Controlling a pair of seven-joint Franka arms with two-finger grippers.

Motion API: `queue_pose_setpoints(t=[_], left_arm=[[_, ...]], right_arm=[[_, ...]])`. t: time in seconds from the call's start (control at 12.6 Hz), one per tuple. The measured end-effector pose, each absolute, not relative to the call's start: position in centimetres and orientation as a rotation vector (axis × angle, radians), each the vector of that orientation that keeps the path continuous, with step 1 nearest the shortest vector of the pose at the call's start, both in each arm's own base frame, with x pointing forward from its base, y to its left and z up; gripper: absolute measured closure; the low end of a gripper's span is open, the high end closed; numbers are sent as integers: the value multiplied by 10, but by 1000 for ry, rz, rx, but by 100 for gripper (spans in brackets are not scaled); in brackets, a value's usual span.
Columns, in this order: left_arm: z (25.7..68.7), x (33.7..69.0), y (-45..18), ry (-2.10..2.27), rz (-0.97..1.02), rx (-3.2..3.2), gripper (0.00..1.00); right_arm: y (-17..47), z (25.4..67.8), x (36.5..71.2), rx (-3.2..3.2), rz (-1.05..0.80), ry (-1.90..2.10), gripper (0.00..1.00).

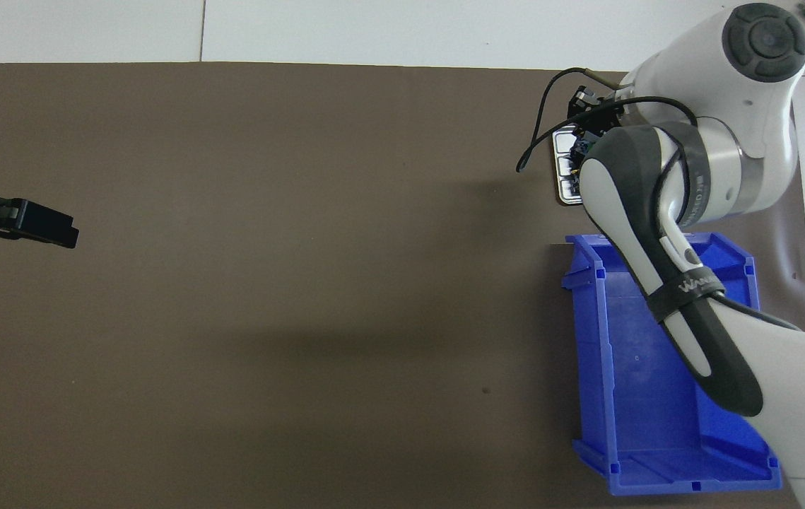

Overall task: Place and press button with both arms
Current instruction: 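Carry the part with the right gripper to the table center and release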

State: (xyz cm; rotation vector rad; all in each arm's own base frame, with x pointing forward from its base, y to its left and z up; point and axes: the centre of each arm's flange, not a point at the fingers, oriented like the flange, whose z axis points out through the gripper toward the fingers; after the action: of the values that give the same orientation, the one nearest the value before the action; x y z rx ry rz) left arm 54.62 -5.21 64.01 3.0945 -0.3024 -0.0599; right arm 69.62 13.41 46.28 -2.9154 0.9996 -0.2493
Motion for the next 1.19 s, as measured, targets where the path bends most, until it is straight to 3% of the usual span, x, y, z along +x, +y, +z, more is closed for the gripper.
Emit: queue_pose_setpoints(t=[0.32,0.63,0.95,1.19], left_arm=[[640,546,-52,-302,-60,3095,0],[640,546,-52,-302,-60,3095,0],[640,546,-52,-302,-60,3095,0],[640,546,-52,-302,-60,3095,0]], right_arm=[[256,456,656,-2660,-193,1504,57],[349,414,600,-2481,-235,1894,57],[436,347,549,-2337,-330,2097,57],[462,323,534,-2317,-327,2093,57]])
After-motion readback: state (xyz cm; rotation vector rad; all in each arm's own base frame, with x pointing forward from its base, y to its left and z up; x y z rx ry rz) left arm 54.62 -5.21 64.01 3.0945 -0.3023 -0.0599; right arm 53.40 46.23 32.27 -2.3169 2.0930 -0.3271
